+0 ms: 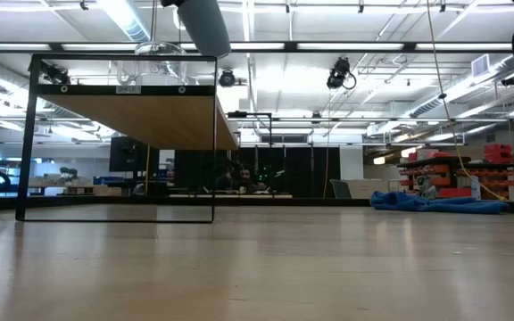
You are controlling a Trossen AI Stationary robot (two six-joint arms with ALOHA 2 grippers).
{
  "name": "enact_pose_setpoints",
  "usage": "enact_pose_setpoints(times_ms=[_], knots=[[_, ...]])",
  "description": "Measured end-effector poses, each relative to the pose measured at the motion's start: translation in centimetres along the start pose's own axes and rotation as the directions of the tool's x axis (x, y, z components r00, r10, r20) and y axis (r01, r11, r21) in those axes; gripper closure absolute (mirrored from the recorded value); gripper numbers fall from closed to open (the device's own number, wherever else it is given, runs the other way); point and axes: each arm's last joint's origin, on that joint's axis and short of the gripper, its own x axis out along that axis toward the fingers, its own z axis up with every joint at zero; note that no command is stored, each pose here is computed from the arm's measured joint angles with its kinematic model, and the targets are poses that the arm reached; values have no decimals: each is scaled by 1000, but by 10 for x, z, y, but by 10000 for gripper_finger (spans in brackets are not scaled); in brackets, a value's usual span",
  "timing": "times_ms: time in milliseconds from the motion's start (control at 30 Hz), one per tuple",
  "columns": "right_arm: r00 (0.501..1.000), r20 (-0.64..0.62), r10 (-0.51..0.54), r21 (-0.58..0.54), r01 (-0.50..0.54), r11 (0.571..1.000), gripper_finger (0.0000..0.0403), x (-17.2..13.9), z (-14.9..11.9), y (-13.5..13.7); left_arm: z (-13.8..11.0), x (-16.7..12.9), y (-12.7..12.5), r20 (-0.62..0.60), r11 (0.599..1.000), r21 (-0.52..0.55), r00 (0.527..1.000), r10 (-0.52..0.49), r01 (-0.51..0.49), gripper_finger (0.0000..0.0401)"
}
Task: Stack small to large cups/mugs on shelf
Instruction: Put the blue cup on the shelf
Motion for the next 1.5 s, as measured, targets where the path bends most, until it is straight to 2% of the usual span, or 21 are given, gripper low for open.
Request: enact_pose_setpoints(times_ms=[467, 700, 867, 1067, 1300, 1400, 1500], knots=[[1000, 0, 0, 0, 0, 1000, 328, 0, 0, 0, 4, 41, 32, -95, 992, 123, 995, -11, 23, 392], [1000, 0, 0, 0, 0, 1000, 328, 0, 0, 0, 3, 56, 51, -138, 997, 75, 990, 5, 5, 392], [1000, 0, 0, 0, 0, 1000, 328, 0, 0, 0, 3, 57, 51, -141, 998, 66, 990, 6, 3, 392], [1000, 0, 0, 0, 0, 1000, 328, 0, 0, 0, 2, 57, 54, -146, 997, -67, 989, 23, -33, 392], [1000, 0, 0, 0, 0, 1000, 328, 0, 0, 0, 4, 58, 47, -142, 961, -272, 990, 9, -48, 392], [1000, 0, 0, 0, 0, 1000, 328, 0, 0, 0, 4, 61, 40, -157, 964, -264, 988, -3, -39, 392], [1000, 0, 0, 0, 0, 1000, 328, 0, 0, 0, -6, 71, 37, -218, 947, -317, 976, -25, -46, 392]])
